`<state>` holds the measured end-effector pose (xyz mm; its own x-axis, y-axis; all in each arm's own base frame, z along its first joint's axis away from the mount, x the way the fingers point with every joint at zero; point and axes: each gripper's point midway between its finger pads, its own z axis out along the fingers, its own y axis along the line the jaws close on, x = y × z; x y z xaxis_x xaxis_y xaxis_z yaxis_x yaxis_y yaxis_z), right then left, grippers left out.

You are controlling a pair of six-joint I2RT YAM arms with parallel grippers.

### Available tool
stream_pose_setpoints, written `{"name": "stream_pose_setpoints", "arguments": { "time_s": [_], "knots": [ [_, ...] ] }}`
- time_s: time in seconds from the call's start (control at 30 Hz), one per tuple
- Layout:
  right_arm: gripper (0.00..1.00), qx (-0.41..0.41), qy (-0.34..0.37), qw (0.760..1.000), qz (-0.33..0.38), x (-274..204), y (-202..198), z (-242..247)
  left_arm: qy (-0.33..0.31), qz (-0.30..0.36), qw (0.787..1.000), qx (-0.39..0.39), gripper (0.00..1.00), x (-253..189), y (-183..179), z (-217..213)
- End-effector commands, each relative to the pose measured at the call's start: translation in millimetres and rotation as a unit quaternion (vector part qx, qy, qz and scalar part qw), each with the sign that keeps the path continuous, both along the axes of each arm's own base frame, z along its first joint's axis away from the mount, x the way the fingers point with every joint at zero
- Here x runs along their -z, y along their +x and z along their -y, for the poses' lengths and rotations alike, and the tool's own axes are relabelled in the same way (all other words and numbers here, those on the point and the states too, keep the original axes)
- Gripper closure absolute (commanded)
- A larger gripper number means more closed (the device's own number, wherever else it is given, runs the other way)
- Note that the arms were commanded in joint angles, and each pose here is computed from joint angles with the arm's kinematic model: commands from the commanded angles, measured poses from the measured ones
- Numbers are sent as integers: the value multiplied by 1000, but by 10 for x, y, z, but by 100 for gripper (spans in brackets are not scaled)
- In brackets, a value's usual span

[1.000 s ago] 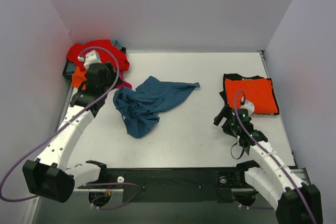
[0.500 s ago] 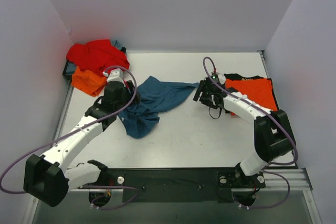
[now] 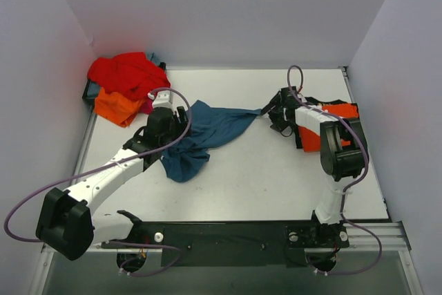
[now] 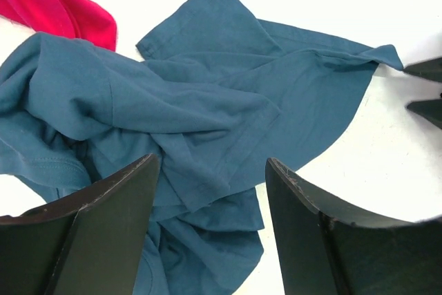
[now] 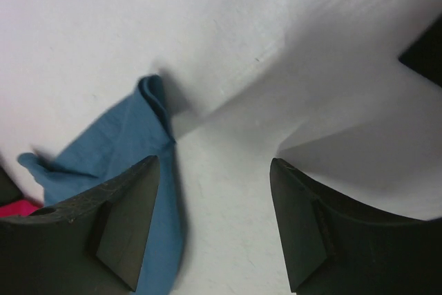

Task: Fold and stack the t-shirts
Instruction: Flatten out the tshirt

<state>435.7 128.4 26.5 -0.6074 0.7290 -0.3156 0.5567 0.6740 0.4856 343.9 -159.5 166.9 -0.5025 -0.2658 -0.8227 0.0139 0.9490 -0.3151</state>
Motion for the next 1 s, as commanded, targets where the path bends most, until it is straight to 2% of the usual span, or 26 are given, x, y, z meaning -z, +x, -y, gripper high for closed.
{"name": "stream_pose_setpoints", "arguments": {
  "time_s": [0.0, 0.2, 0.27, 0.37, 0.4, 0.63, 0.83, 0.97],
  "knots": [
    [42, 23, 56, 997, 44, -185, 401, -159, -13, 43, 999, 9, 26, -176, 53, 95],
    [46, 30, 62, 996, 56, -165, 511, -195, 12, 40, 999, -8, 27, -122, 24, -32],
    [60, 22, 69, 996, 50, -112, 531, -264, 16, 42, 999, -13, 27, -109, 23, -59],
    [96, 20, 68, 996, 54, -136, 536, -295, 24, 39, 999, -16, 27, -74, 48, -68],
    [100, 18, 61, 996, 55, -169, 520, -281, 31, 33, 999, -16, 26, -31, 58, -71],
    [100, -13, 18, 995, 98, -682, 378, -134, 59, -13, 998, -11, 20, 112, 291, 74],
    [100, -52, -39, 989, 130, -1163, 44, 37, 70, -35, 997, 1, 19, 92, 501, 242],
    [100, -62, -53, 987, 141, -1309, -225, 130, 64, -38, 995, 61, 21, 104, 589, 522]
  ]
}}
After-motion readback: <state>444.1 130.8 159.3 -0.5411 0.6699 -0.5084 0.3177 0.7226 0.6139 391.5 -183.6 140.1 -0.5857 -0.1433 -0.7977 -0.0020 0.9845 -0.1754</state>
